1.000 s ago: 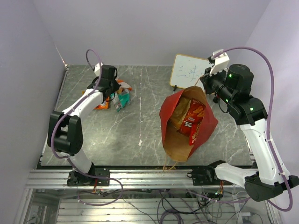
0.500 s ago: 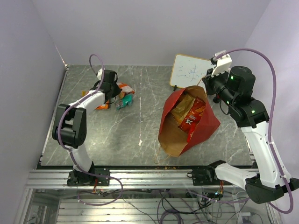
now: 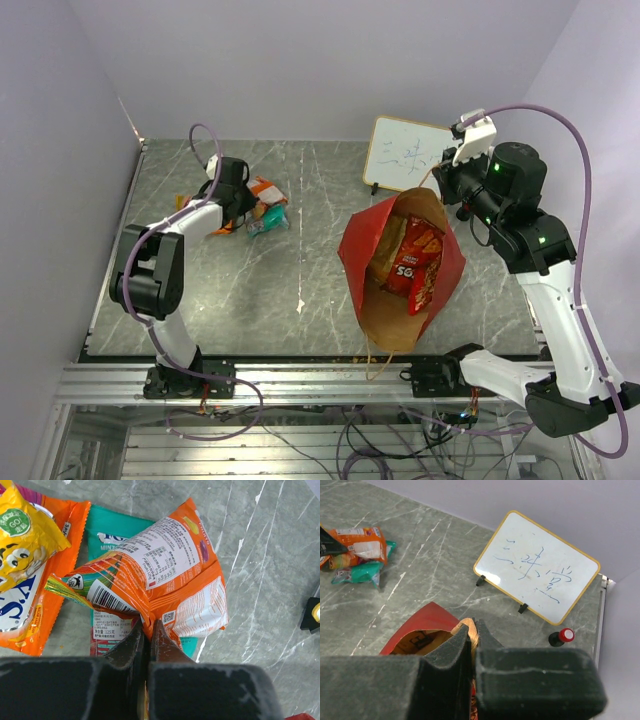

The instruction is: Take the snacks out of the paper bag

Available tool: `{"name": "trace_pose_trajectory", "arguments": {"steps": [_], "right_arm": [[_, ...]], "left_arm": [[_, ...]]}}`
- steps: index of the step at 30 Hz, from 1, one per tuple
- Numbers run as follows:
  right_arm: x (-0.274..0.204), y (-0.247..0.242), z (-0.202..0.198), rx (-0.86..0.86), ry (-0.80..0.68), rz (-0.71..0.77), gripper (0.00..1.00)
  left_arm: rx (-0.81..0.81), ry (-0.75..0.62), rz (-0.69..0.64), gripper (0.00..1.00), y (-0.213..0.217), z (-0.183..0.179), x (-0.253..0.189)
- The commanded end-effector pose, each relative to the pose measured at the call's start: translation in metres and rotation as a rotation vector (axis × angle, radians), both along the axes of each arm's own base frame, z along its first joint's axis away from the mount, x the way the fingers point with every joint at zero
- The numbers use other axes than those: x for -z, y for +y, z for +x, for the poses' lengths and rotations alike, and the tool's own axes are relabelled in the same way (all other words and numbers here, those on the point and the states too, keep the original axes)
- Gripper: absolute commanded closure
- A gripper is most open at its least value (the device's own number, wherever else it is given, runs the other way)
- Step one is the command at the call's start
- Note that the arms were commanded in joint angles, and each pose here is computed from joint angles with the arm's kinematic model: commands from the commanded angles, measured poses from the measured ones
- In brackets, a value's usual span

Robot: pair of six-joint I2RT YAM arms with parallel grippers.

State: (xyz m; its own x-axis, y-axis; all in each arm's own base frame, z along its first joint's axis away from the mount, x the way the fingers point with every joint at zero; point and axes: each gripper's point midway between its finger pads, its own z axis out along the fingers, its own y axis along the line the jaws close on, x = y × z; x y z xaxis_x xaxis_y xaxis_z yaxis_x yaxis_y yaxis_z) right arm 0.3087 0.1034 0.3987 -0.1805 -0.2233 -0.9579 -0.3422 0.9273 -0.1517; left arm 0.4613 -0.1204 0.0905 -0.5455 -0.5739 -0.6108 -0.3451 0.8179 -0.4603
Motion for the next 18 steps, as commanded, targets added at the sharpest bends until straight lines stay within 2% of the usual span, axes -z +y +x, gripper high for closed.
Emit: {"name": "trace_pose_trajectory", "arguments": {"steps": [1, 8, 11, 14, 18], "right_arm": [[-0.048, -0.001, 0.001, 0.009, -0.160, 0.065, 1.00], [-0.044, 0.002, 0.004, -0.003, -0.150, 0.056, 1.00], [-0.045, 0.001, 0.005, 0.000, -0.153, 0.054, 1.00], [-0.044, 0.001, 0.005, 0.001, -0.151, 0.056, 1.00], [-0.042, 0.003, 0.005, -0.003, -0.147, 0.064, 1.00]], "left_arm": [[0.048, 0.100, -0.004, 0.90, 0.000, -0.030, 0.021], [0.062, 0.142, 0.004, 0.80, 0.002, -0.039, 0.028], [0.074, 0.107, 0.014, 0.71, 0.002, -0.036, 0.010], [0.092, 0.074, 0.032, 0.56, 0.003, -0.033, -0.011], [0.113, 0.069, 0.037, 0.42, 0.002, -0.033, -0.022]]}}
